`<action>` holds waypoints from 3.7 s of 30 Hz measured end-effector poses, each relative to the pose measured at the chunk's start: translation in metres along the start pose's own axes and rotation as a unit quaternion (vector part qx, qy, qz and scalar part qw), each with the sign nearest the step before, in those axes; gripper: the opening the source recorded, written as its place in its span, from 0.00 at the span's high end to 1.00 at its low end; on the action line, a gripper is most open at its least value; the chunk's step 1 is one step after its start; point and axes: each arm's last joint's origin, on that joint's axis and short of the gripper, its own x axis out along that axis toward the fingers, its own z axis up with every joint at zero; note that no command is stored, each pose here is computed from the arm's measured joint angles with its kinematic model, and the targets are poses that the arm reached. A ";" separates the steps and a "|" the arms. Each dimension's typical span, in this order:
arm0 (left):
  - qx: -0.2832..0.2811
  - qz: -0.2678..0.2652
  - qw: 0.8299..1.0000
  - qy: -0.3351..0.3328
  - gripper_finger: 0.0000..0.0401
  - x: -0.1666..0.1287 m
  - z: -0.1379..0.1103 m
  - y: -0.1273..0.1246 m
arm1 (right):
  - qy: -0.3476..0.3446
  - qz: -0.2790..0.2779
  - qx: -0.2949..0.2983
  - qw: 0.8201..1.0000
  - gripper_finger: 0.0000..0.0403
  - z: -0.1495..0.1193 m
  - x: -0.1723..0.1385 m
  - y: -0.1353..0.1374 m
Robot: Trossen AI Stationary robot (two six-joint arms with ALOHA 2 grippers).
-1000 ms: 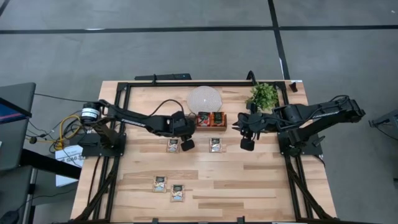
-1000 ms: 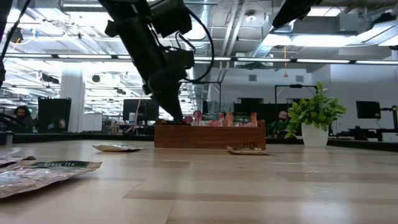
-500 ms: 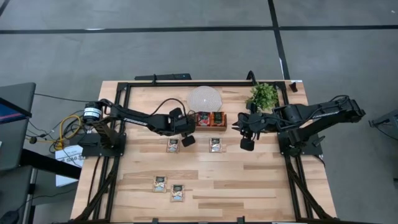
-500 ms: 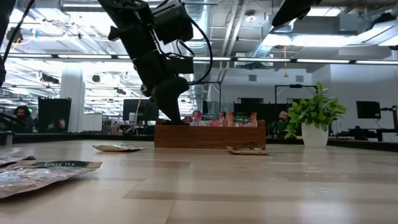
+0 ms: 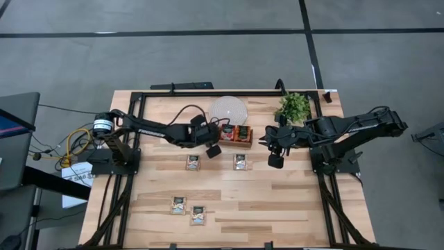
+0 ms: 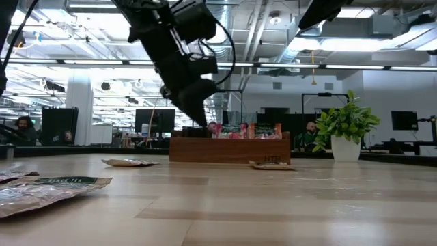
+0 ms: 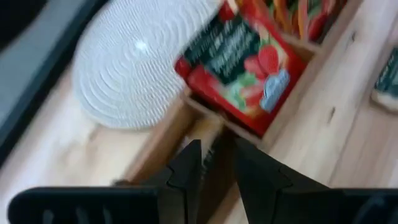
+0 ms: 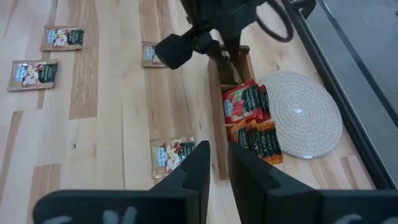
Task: Pick & Place Tea
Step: Put the brown tea bag into the left compartment of the wooden organizer
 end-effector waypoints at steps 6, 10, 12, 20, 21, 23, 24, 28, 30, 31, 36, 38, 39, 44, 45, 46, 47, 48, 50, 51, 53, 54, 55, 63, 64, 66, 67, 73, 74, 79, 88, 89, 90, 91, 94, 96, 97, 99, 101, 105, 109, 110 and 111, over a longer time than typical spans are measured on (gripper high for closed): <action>0.003 0.031 1.000 -0.003 0.78 0.005 0.006 0.015 | 0.000 0.000 0.000 1.000 0.88 0.000 0.000 0.000; -0.012 0.033 0.999 0.005 0.78 0.011 0.007 0.028 | 0.000 0.000 0.000 1.000 0.88 0.000 0.000 0.000; -0.016 0.029 0.999 0.007 0.78 0.012 0.008 0.031 | 0.000 0.000 0.000 1.000 0.88 0.000 0.000 0.000; -0.015 0.027 0.999 0.008 0.78 0.013 0.008 0.031 | 0.000 0.000 0.000 1.000 0.88 0.000 0.000 0.000; -0.015 0.027 0.999 0.008 0.78 0.013 0.008 0.031 | 0.000 0.000 0.000 1.000 0.88 0.000 0.000 0.000; -0.014 0.027 1.000 0.006 0.78 0.012 0.008 0.032 | 0.000 0.000 0.000 1.000 0.88 0.000 0.000 0.000; -0.014 0.027 1.000 0.003 0.78 0.009 0.009 0.032 | 0.000 0.000 0.000 1.000 0.88 0.000 0.000 0.000; -0.018 0.035 0.999 -0.013 0.78 -0.014 0.027 0.039 | 0.000 0.000 0.000 1.000 0.88 0.000 0.000 0.000; -0.019 0.030 0.999 -0.027 0.78 -0.029 0.038 0.044 | 0.000 0.000 -0.001 1.000 0.88 0.000 0.000 0.000; -0.018 0.018 0.999 -0.031 0.78 -0.034 0.042 0.044 | 0.000 0.000 -0.002 1.000 0.88 0.000 0.000 0.000; -0.001 -0.052 0.999 0.003 0.78 -0.044 0.044 0.042 | 0.001 0.000 -0.005 1.000 0.88 0.000 0.000 0.000; 0.019 -0.072 0.997 0.026 0.78 -0.045 0.040 0.041 | 0.001 0.000 -0.005 1.000 0.88 0.000 0.000 0.000; 0.028 -0.081 0.996 0.037 0.78 -0.046 0.038 0.040 | 0.000 0.000 -0.005 1.000 0.88 0.000 0.000 0.000; 0.041 -0.090 0.994 0.050 0.78 -0.048 0.034 0.036 | 0.000 0.000 -0.005 1.000 0.88 0.000 0.000 0.000; 0.041 -0.090 0.994 0.051 0.78 -0.048 0.034 0.036 | 0.000 -0.001 -0.005 1.000 0.88 0.000 0.000 0.000; 0.041 -0.091 0.994 0.051 0.78 -0.048 0.034 0.036 | 0.000 0.000 -0.005 1.000 0.88 0.000 0.000 0.000; 0.039 -0.096 0.993 0.052 0.78 -0.048 0.034 0.036 | 0.000 -0.001 -0.005 1.000 0.88 0.000 0.000 0.000; 0.036 -0.106 0.992 0.053 0.78 -0.048 0.034 0.035 | 0.000 0.000 -0.005 1.000 0.88 0.000 0.000 0.000; 0.034 -0.126 0.990 0.056 0.78 -0.048 0.034 0.034 | 0.000 0.000 -0.005 1.000 0.88 0.000 0.000 0.000; 0.034 -0.129 0.989 0.056 0.77 -0.048 0.034 0.034 | 0.000 0.000 -0.005 1.000 0.88 0.000 0.000 0.000; 0.035 -0.131 0.989 0.057 0.75 -0.048 0.034 0.033 | 0.000 -0.001 -0.005 1.000 0.88 0.000 0.000 0.000; 0.037 -0.131 0.989 0.057 0.73 -0.048 0.034 0.033 | 0.000 -0.001 -0.004 1.000 0.88 0.000 0.000 0.000; 0.039 -0.131 0.989 0.056 0.70 -0.048 0.034 0.034 | 0.000 -0.001 -0.004 1.000 0.88 0.000 0.000 0.000; 0.043 -0.137 0.988 0.051 0.52 -0.048 0.035 0.034 | 0.000 -0.001 -0.004 1.000 0.88 0.000 0.000 0.000; 0.046 -0.142 0.988 0.050 0.51 -0.048 0.035 0.034 | 0.000 -0.001 -0.004 1.000 0.88 0.000 0.000 0.000; 0.056 -0.146 0.987 0.047 0.50 -0.047 0.036 0.034 | 0.000 -0.001 -0.004 1.000 0.88 0.000 0.000 0.000; 0.062 -0.146 0.986 0.045 0.50 -0.047 0.036 0.033 | 0.000 -0.001 -0.004 1.000 0.88 0.000 0.000 0.000; 0.089 -0.132 0.985 0.063 0.50 -0.028 0.031 0.025 | -0.001 -0.001 -0.004 1.000 0.88 0.000 0.000 0.000; 0.097 -0.118 0.986 0.068 0.50 -0.024 0.029 0.024 | -0.002 -0.001 -0.003 1.000 0.88 0.000 0.000 0.000; 0.111 -0.085 0.988 0.065 0.50 -0.018 0.030 0.023 | -0.004 -0.002 -0.002 1.000 0.88 0.001 0.000 0.000; 0.129 -0.087 0.983 0.097 0.50 0.003 0.020 0.014 | -0.008 -0.001 0.000 1.000 0.88 0.002 0.000 0.000; 0.131 -0.084 0.983 0.099 0.50 0.003 0.020 0.014 | -0.008 -0.001 0.000 1.000 0.88 0.002 0.000 0.000; 0.129 -0.081 0.984 0.096 0.50 0.004 0.021 0.014 | -0.008 -0.001 0.000 1.000 0.88 0.002 0.000 0.000; 0.128 -0.079 0.984 0.092 0.50 0.004 0.022 0.014 | -0.008 -0.001 0.000 1.000 0.88 0.002 0.000 0.000; 0.130 -0.075 0.984 0.096 0.50 0.004 0.021 0.015 | -0.010 -0.001 0.000 1.000 0.88 0.002 0.000 0.000; 0.131 -0.075 0.984 0.097 0.51 0.006 0.020 0.014 | -0.010 -0.001 0.000 1.000 0.88 0.002 0.000 0.000; 0.132 -0.075 0.983 0.102 0.52 0.006 0.019 0.014 | -0.011 -0.001 0.001 1.000 0.88 0.002 0.000 0.000; 0.135 -0.074 0.982 0.109 0.53 0.006 0.017 0.014 | -0.011 -0.001 0.001 1.000 0.88 0.002 0.000 0.000; 0.135 -0.073 0.982 0.109 0.54 0.008 0.017 0.013 | -0.012 -0.001 0.001 1.000 0.88 0.002 0.000 0.000; 0.137 -0.063 0.983 0.108 0.60 0.010 0.017 0.013 | -0.012 0.000 0.001 1.000 0.88 0.003 0.000 0.000; 0.138 -0.049 0.984 0.105 0.70 0.012 0.017 0.013 | -0.013 0.000 0.001 1.000 0.88 0.003 0.000 0.000; 0.136 -0.048 0.984 0.100 0.73 0.013 0.018 0.013 | -0.013 0.001 0.001 1.000 0.88 0.003 0.000 0.000; 0.135 -0.047 0.985 0.099 0.76 0.013 0.018 0.013 | -0.013 0.001 0.001 1.000 0.88 0.003 0.000 0.000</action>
